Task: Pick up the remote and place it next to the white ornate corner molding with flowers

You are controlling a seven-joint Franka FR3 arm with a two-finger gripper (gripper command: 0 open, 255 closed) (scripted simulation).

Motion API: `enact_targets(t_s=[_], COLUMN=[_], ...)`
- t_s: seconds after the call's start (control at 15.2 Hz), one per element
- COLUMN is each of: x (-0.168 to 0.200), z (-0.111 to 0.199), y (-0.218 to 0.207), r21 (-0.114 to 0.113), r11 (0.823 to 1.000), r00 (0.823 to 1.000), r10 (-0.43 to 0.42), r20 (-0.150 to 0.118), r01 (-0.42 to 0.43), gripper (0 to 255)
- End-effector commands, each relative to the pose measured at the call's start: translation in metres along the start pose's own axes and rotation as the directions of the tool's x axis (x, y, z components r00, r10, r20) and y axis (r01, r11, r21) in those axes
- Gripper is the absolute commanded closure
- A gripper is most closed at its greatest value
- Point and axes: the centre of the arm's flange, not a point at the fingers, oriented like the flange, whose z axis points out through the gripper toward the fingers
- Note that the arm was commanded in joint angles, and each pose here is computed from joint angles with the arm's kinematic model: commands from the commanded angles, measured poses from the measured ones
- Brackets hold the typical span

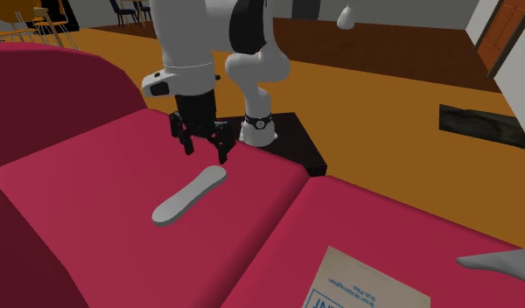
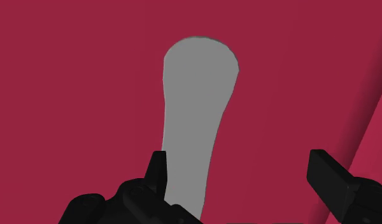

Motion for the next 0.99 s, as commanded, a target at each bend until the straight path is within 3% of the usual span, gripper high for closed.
enact_targets(t_s=[0.0,0.2,0.73,0.92], x=[0.018,0.041,0.04,0.04], z=[0.022,0.049,0.09,0.09], y=[0.013,0.033,0.034,0.034], r21=[-0.003,-0.006,-0.006,-0.006], r11=[0.999,0.996,0.996,0.996], r00=[0.999,0.995,0.995,0.995], r10=[0.037,0.091,0.094,0.094], r20=[0.011,0.027,0.027,0.027], r01=[-0.037,-0.091,-0.093,-0.093], gripper=[0,0,0,0])
